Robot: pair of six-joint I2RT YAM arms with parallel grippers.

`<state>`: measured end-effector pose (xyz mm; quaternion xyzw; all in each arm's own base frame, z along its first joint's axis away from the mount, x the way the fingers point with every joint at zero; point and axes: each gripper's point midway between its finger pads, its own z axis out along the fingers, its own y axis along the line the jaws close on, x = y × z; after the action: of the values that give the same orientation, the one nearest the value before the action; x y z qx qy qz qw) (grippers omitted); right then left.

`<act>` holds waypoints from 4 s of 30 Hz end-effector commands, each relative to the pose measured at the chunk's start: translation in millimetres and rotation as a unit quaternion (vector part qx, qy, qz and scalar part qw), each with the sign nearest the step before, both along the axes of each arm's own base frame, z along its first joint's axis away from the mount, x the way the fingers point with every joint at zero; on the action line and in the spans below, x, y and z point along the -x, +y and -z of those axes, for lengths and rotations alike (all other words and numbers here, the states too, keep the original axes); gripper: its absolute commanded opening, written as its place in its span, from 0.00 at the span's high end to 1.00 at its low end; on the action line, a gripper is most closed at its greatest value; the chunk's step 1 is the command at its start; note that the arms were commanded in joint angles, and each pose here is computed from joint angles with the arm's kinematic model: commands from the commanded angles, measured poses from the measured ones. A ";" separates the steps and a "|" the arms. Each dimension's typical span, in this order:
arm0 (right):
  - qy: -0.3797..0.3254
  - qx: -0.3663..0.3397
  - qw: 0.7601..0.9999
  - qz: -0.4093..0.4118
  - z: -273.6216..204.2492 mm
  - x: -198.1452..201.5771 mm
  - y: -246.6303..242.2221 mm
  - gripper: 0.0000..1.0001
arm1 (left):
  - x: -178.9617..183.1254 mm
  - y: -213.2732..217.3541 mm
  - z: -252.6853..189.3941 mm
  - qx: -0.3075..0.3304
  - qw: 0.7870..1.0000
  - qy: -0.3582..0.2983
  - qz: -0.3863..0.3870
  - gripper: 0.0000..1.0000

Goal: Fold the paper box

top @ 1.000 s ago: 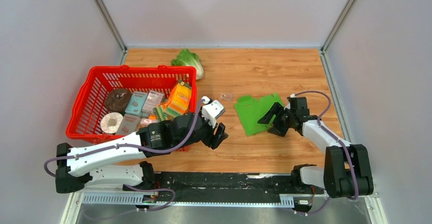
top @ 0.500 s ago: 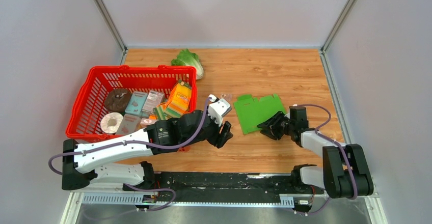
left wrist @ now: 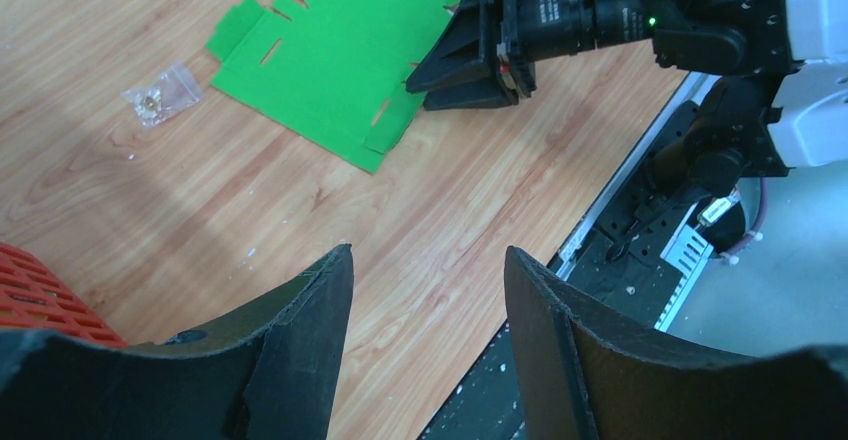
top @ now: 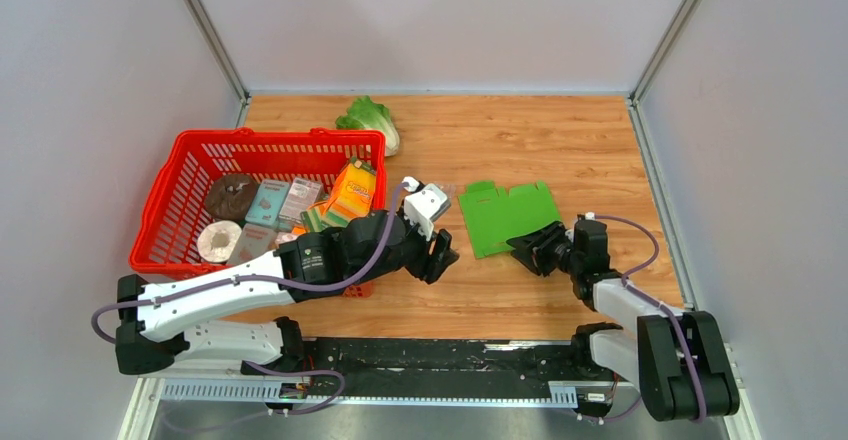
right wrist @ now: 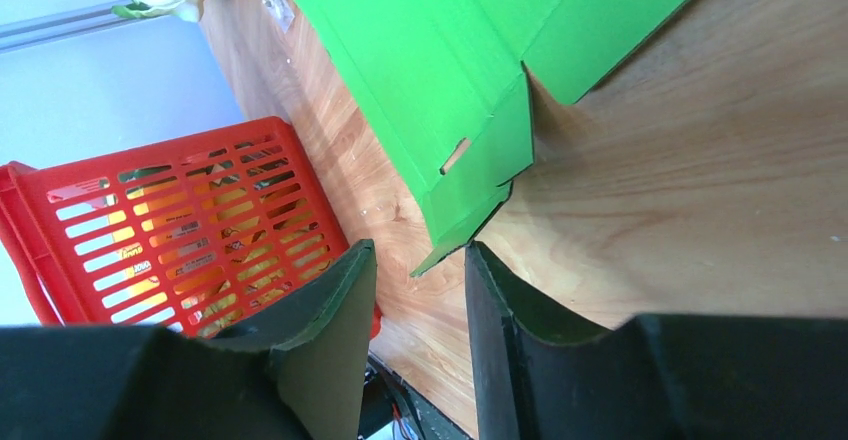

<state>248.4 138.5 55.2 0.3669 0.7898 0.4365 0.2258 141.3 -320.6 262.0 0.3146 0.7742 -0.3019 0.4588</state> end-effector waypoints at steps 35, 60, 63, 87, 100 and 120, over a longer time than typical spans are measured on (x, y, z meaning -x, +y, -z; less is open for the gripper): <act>-0.144 -0.139 0.978 -0.054 -161.1 -1.5 33.2 1.00 | -63.2 18.4 -55.2 0.230 0.959 0.090 -0.142 0.11; -0.242 -0.201 0.942 -0.118 -237.8 24.1 43.4 1.00 | -101.2 -26.7 -85.5 0.442 0.871 0.192 -0.095 0.20; -0.250 -0.206 0.938 -0.122 -244.0 29.0 43.4 1.00 | -101.6 -34.7 -83.7 0.452 0.865 0.201 -0.081 0.27; -0.294 -0.196 0.926 -0.132 -273.4 38.7 42.2 1.00 | -90.2 2.6 -71.6 0.437 0.871 0.190 -0.123 0.16; -0.293 -0.171 0.929 -0.147 -265.7 47.1 43.6 0.99 | -95.5 -45.1 -97.9 0.487 0.855 0.176 -0.012 0.57; -0.174 0.272 0.935 -0.150 -193.8 42.4 -29.0 0.00 | -81.9 25.8 -10.0 0.098 0.989 0.095 -0.061 1.00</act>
<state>222.0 148.0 285.5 0.1294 0.7979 0.4502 0.3793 235.2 -330.0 289.7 0.0782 0.7506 -0.4974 0.4278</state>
